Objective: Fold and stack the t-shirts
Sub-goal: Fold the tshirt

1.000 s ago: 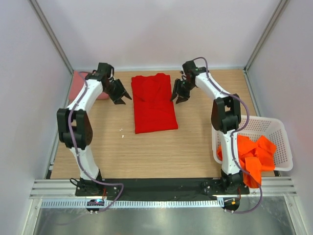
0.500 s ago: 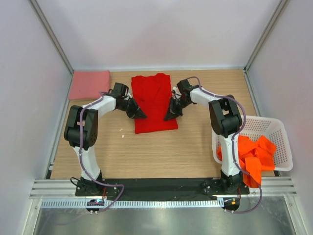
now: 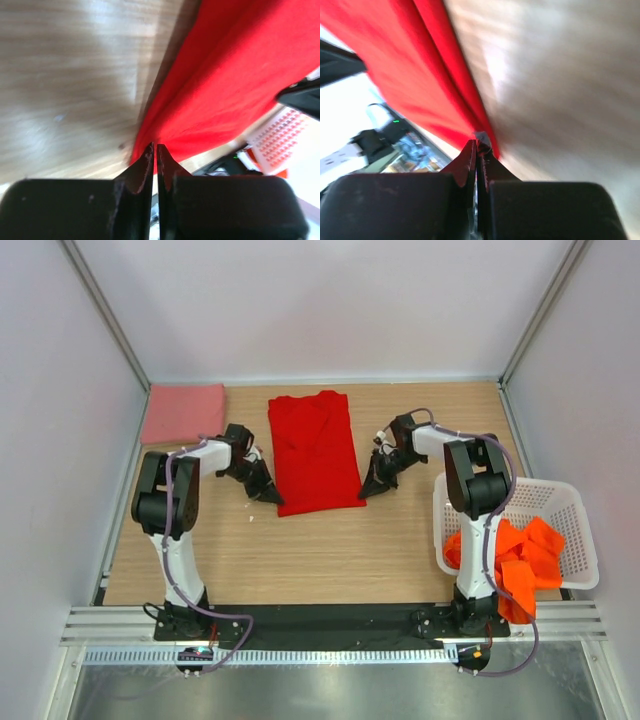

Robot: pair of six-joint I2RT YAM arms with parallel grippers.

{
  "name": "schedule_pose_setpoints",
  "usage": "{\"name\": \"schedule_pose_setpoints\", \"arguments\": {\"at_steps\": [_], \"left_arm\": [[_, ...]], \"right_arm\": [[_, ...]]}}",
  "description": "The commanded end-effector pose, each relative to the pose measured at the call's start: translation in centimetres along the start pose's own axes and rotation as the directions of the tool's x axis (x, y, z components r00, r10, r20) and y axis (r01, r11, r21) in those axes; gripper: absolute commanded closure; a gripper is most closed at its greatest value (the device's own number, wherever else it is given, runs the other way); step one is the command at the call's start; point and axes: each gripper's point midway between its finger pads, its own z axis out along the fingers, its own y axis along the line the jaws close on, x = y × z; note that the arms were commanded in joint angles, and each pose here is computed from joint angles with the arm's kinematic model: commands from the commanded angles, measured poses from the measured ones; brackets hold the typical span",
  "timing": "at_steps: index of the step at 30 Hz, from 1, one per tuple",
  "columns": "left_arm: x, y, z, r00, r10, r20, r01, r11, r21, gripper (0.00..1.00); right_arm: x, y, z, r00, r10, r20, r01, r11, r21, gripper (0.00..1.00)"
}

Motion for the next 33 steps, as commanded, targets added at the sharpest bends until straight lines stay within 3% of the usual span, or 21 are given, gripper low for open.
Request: {"name": "schedule_pose_setpoints", "arguments": {"at_steps": [1,5,8,11,15,20,33], "left_arm": [[0.4,0.4,-2.7,0.991,0.129,0.023,-0.126,0.988,-0.090,0.94],[1.0,-3.0,-5.4,0.983,0.169,0.071,-0.166,0.985,-0.037,0.91],[1.7,-6.5,-6.0,0.976,0.197,0.095,-0.203,0.977,0.060,0.89],[2.4,-10.1,-4.8,0.987,0.154,0.054,-0.162,0.960,0.227,0.89],[2.4,-9.2,-0.9,0.996,0.083,-0.017,-0.075,0.957,0.280,0.92],[2.2,-6.0,2.7,0.997,0.032,-0.077,-0.015,0.977,0.215,0.94],[4.8,0.4,2.8,0.993,0.024,-0.117,-0.019,0.999,0.041,0.95]], "right_arm": [[0.2,0.4,-3.7,0.992,-0.113,0.062,0.103,0.984,0.144,0.98],[1.2,3.8,-5.0,0.979,-0.188,0.076,0.175,0.972,0.155,0.98],[2.8,8.4,-3.0,0.969,-0.245,0.033,0.245,0.970,0.013,0.98],[4.1,11.3,-0.1,0.965,-0.259,-0.038,0.255,0.962,-0.096,0.98],[3.3,11.5,2.6,0.969,-0.237,-0.072,0.225,0.963,-0.149,0.98],[3.0,9.5,4.3,0.967,-0.215,-0.139,0.197,0.971,-0.132,0.98],[4.5,0.6,0.1,0.993,-0.051,-0.107,0.048,0.998,-0.027,0.98]]}}
